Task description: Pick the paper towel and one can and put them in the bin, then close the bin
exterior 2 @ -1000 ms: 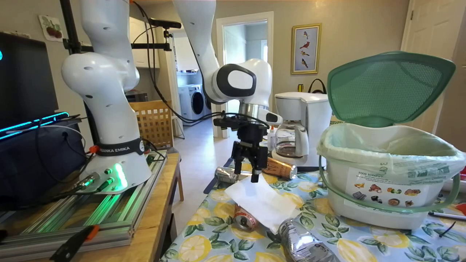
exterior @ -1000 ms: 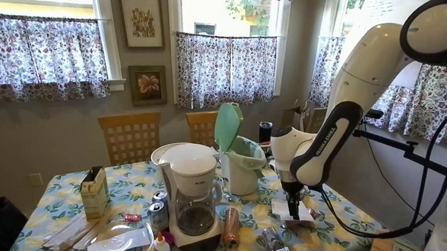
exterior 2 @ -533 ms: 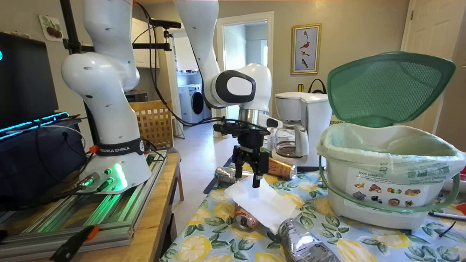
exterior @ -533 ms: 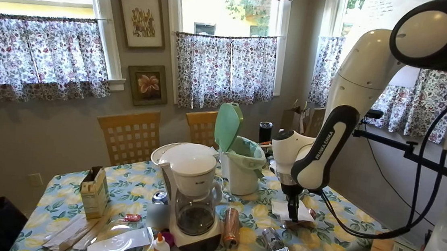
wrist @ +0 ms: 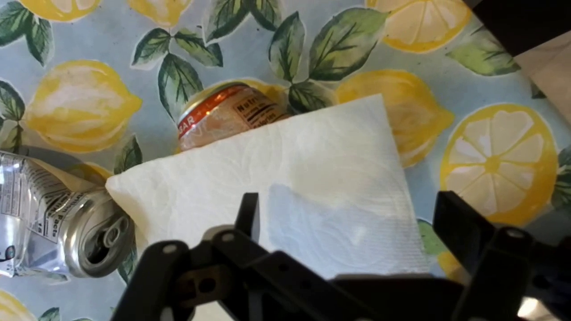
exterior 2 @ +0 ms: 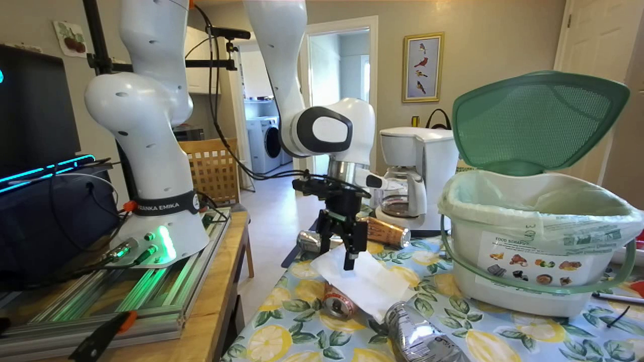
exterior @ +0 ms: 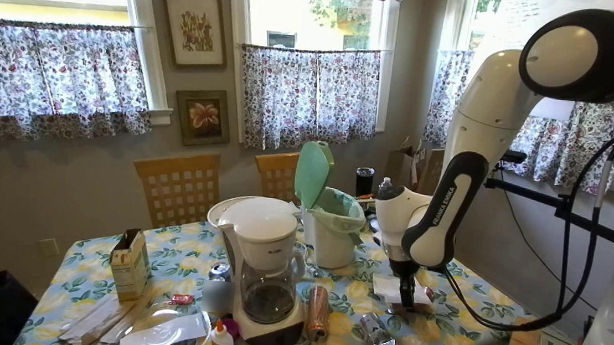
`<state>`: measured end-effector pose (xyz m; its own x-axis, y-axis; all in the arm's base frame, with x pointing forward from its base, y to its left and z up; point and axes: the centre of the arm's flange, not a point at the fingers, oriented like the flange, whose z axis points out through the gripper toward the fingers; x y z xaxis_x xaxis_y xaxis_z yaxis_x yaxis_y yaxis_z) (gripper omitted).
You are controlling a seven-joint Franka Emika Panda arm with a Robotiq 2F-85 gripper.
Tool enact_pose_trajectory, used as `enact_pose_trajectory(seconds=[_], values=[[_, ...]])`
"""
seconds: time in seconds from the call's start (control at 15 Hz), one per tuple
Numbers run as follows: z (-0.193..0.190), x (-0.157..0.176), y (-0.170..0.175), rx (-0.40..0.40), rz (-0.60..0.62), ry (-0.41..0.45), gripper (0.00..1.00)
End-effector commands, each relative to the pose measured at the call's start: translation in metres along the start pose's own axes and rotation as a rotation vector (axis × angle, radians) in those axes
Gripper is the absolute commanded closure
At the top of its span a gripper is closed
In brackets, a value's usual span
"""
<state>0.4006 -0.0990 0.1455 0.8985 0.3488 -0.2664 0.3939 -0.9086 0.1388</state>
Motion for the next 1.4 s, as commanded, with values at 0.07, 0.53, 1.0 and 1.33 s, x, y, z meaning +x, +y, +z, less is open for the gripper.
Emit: enact_pose_trajectory(seconds=[0.07, 0.53, 1.0, 1.33], values=[[0.012, 0.005, 0.003, -0.026, -0.023, 0.017, 0.00], [0.022, 0.013, 0.001, -0.055, -0.047, 0.021, 0.00], [0.026, 0.020, 0.000, -0.064, -0.026, 0.046, 0.00], [0.028, 0.023, 0.002, -0.068, 0.001, 0.065, 0.00]])
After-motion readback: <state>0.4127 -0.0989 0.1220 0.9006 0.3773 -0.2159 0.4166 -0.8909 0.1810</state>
